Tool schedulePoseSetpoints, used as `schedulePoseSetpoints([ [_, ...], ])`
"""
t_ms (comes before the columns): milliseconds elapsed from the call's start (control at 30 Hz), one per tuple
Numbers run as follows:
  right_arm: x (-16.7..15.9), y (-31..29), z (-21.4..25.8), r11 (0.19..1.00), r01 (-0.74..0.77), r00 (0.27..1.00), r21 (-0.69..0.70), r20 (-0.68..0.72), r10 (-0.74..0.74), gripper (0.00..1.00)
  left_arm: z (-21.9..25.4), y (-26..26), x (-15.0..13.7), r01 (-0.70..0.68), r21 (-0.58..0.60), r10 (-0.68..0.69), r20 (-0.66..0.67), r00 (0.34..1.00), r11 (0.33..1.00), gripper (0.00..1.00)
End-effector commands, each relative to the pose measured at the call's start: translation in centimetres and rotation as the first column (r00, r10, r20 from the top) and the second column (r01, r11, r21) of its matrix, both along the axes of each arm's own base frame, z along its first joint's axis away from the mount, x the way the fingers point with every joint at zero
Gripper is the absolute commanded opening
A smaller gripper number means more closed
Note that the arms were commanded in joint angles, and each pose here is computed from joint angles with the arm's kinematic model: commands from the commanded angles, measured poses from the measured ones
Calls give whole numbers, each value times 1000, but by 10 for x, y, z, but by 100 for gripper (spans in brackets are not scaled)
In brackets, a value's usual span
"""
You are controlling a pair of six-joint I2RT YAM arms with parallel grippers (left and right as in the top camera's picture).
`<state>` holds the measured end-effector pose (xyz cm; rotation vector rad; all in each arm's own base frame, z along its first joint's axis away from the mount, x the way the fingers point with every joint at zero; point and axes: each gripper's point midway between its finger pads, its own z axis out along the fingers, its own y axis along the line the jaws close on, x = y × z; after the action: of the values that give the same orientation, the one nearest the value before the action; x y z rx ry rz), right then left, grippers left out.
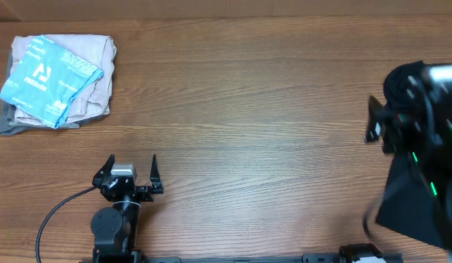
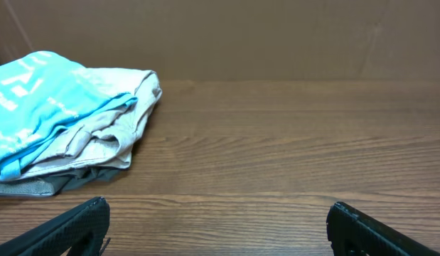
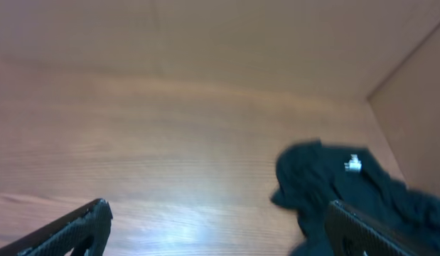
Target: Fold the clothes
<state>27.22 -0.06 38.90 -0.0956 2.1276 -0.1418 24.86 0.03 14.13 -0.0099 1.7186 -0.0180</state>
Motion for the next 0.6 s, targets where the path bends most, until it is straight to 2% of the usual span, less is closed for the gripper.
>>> schedulePoseSetpoints([
  [0, 31, -22, -20, 996, 82, 990, -46, -107, -86, 100, 0, 0, 0, 2, 27, -2, 6, 1000, 1000, 100],
  [67, 49, -29, -42, 996, 89, 976, -8, -201, -89, 100, 0, 0, 0, 2, 27, -2, 6, 1000, 1000, 100],
  [167, 70, -37, -72, 987, 98, 951, 125, -305, -56, 100, 0, 0, 0, 2, 27, -2, 6, 1000, 1000, 100],
  [333, 101, -70, -112, 935, 163, 927, 315, -374, -36, 100, 0, 0, 0, 2, 27, -2, 6, 1000, 1000, 100],
  [567, 131, -98, -157, 910, 219, 900, 353, -432, -49, 100, 0, 0, 0, 2, 27, -2, 5, 1000, 1000, 100],
])
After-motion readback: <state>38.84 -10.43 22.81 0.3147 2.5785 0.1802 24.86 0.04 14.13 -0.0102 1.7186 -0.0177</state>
